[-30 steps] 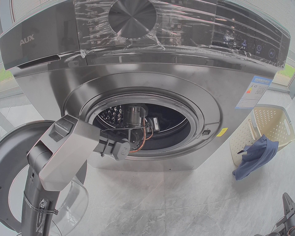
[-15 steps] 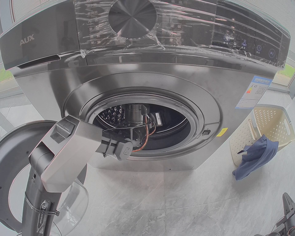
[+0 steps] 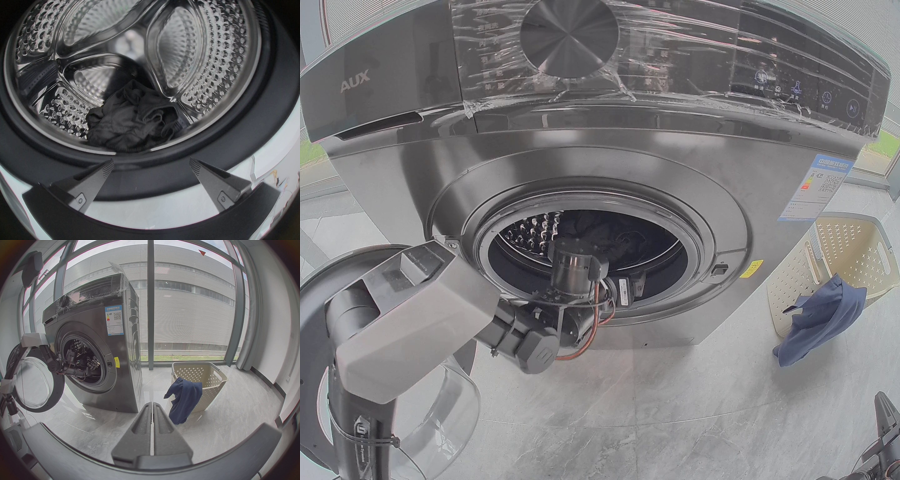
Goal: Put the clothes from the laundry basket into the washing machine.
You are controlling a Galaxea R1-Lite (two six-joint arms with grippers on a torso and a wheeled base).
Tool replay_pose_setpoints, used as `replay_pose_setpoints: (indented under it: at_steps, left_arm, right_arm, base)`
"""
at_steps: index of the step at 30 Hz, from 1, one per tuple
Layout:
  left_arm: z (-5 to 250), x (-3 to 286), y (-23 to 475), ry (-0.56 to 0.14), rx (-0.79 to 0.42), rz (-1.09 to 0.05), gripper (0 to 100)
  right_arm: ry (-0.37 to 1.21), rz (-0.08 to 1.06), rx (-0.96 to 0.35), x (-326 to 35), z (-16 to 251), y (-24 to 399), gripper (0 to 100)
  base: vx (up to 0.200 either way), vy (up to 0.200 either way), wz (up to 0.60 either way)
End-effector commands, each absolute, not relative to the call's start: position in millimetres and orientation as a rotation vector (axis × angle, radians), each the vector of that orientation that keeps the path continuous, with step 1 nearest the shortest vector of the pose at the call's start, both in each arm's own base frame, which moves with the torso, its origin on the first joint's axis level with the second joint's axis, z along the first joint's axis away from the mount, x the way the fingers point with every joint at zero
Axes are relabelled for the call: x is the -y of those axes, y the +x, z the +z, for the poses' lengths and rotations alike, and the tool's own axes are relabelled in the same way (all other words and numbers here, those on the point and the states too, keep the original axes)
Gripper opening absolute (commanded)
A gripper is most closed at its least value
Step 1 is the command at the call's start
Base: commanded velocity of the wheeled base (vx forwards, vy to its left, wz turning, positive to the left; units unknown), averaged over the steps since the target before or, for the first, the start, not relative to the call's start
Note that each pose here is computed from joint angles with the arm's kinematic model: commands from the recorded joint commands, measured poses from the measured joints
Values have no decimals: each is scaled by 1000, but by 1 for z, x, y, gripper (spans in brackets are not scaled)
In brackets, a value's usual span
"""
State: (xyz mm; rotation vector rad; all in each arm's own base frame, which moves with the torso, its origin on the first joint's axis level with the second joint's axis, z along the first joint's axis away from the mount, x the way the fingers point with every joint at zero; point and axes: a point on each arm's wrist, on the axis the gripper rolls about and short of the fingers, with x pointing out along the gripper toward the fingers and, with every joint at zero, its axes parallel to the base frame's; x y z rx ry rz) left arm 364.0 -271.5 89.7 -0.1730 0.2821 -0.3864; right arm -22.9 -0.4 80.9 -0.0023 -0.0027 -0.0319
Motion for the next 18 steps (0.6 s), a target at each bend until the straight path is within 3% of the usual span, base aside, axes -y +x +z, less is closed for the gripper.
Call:
replay_pose_setpoints:
  at_steps: [1,16,18]
  left_arm:
    - [104,257,304,-142,-256,-456,100]
    - [143,192,202,-124,-216,-526,100]
    - [151,178,186,-134,-199,-533,100]
  right_arm:
    - [-3,-32,-2,0,76,-23,0]
    - [-3,-32,-2,0,76,-23,0]
    - [-3,-32,-2,0,76,-23,0]
  base:
    - [0,0,0]
    - [0,0,0]
    - [-200,0,0]
